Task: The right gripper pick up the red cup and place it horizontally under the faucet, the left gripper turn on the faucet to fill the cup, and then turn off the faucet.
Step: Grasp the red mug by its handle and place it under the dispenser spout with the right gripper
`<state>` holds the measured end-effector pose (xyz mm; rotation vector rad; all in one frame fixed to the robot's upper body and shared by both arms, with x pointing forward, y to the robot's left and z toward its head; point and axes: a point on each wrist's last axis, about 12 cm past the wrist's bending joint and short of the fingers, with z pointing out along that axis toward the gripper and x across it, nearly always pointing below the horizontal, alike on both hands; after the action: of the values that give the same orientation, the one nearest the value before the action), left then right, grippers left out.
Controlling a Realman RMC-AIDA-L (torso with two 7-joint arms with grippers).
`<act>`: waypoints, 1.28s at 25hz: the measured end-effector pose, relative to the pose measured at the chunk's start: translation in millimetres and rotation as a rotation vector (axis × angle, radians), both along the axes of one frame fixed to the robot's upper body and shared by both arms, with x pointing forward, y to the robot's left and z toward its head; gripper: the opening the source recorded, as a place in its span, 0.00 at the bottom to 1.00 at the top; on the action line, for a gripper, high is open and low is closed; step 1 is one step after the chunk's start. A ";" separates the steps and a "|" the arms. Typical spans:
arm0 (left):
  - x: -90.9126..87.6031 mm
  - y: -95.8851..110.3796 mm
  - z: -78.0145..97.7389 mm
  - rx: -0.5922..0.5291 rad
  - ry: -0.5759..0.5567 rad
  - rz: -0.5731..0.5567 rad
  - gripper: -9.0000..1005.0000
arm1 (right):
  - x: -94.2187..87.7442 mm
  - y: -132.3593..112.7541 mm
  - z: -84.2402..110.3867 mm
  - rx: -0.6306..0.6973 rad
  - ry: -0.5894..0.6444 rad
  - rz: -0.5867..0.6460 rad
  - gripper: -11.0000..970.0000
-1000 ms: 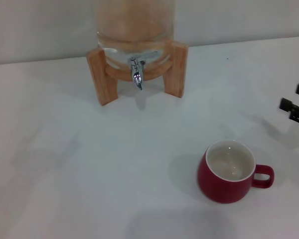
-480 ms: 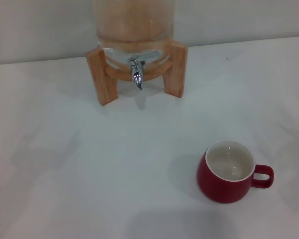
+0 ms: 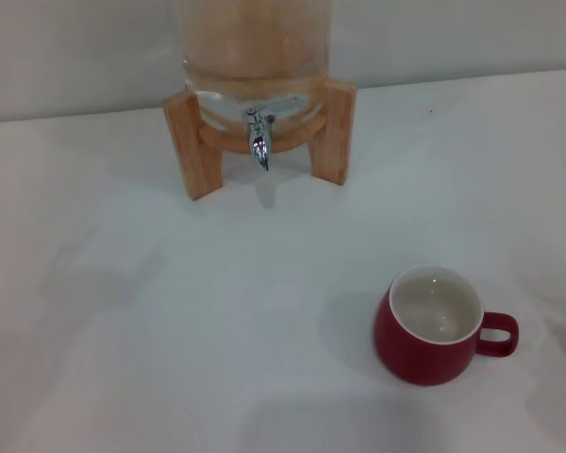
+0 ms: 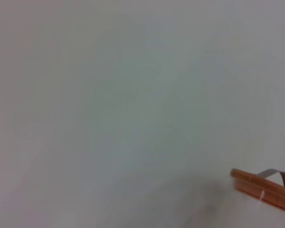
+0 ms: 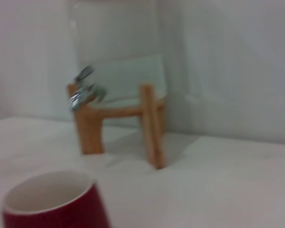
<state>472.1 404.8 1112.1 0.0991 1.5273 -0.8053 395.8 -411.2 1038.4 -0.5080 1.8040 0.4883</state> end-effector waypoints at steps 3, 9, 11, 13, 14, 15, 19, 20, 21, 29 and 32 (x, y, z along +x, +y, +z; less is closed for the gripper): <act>4.5 -2.0 2.2 0.004 -0.006 -0.012 0.88 | -6.3 4.4 0.3 0.009 -0.015 0.044 0.68; 7.3 -1.2 4.8 0.009 -0.011 -0.017 0.88 | -13.4 6.8 5.5 0.035 -0.046 0.083 0.67; 9.8 -2.3 6.2 0.009 -0.016 -0.022 0.88 | -14.4 8.1 4.1 0.036 -0.046 0.086 0.67; 12.2 -2.5 8.1 0.006 -0.019 -0.026 0.88 | -16.2 11.4 0.9 0.032 -0.054 0.094 0.67; 13.7 -2.6 9.3 0.004 -0.020 -0.029 0.88 | -17.8 13.9 -1.7 0.027 -0.066 0.097 0.67; 14.9 -2.6 10.2 0.004 -0.022 -0.031 0.88 | -19.1 15.7 -3.7 0.025 -0.074 0.098 0.67; 19.9 -2.7 14.0 0.009 -0.028 -0.038 0.88 | -23.4 22.9 -10.2 0.010 -0.122 0.097 0.66; 21.6 -3.1 15.2 0.008 -0.030 -0.042 0.88 | -23.9 24.1 -10.9 0.011 -0.127 0.097 0.66; 22.7 -3.4 15.9 0.007 -0.032 -0.044 0.88 | -24.0 25.1 -11.4 0.013 -0.129 0.097 0.66; 25.9 -4.4 18.0 0.006 -0.035 -0.050 0.87 | -18.1 32.9 -14.3 0.014 -0.138 0.124 0.66; 26.1 -4.3 18.1 0.007 -0.035 -0.049 0.87 | -15.5 36.2 -15.2 0.007 -0.135 0.149 0.65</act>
<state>498.2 400.5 1130.1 0.1552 1.4997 -0.8334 380.3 -375.0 1023.2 -0.6586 1.6420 0.5491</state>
